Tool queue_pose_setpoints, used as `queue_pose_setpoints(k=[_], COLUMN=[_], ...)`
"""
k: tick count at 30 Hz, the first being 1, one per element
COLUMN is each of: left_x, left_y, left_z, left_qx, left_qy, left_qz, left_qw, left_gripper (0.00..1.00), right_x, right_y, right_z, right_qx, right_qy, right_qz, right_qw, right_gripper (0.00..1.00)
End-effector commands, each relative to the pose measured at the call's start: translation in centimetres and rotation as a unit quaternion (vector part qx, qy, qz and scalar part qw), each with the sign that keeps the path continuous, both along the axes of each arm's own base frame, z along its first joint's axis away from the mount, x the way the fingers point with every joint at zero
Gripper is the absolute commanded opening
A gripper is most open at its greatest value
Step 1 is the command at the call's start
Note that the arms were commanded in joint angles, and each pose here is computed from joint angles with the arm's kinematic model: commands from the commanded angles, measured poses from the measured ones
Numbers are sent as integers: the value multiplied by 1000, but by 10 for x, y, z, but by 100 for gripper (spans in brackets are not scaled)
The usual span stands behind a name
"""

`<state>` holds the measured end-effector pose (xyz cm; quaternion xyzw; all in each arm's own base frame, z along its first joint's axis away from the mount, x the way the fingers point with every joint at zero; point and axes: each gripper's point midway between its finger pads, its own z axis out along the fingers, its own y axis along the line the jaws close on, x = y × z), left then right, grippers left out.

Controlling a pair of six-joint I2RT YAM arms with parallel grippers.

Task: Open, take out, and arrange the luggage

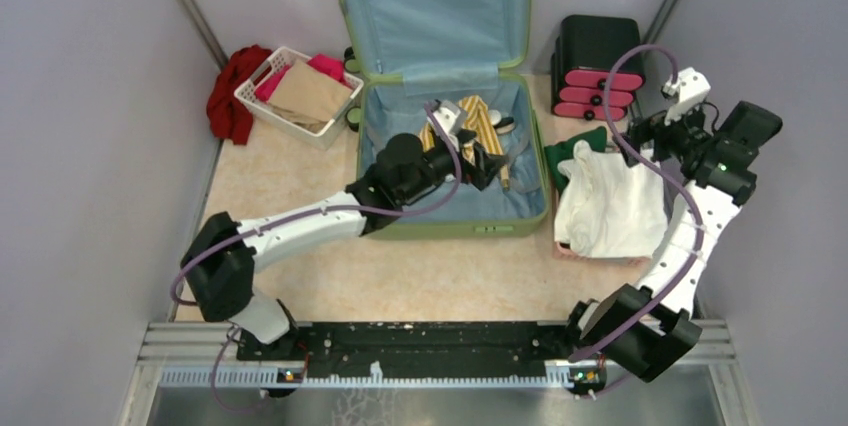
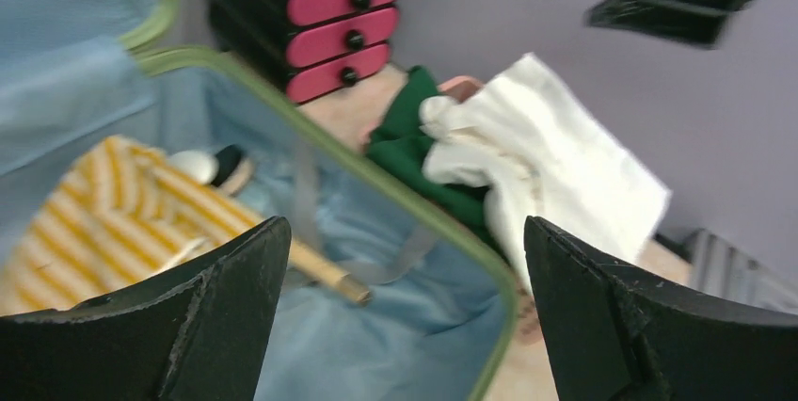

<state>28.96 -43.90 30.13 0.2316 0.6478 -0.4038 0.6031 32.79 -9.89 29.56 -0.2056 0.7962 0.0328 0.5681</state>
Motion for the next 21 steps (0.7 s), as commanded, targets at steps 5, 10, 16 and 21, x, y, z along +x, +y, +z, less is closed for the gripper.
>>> queue_pose_setpoints(k=[5, 10, 16, 21], left_x=[51, 55, 37, 15], left_y=[95, 131, 154, 169], left_z=[-33, -42, -62, -80], left_qx=[56, 62, 60, 35], left_qy=[27, 41, 69, 105], left_qz=[82, 113, 121, 124], left_qw=[995, 991, 988, 986], left_gripper=[99, 99, 99, 99], right_x=[7, 45, 102, 139], right_y=[155, 227, 281, 303], right_z=[15, -8, -48, -78], right_qx=[97, 166, 158, 142], right_qy=[-8, 65, 122, 139], right_qz=[203, 229, 173, 120], right_qw=[974, 957, 965, 973], right_gripper=[97, 85, 78, 77])
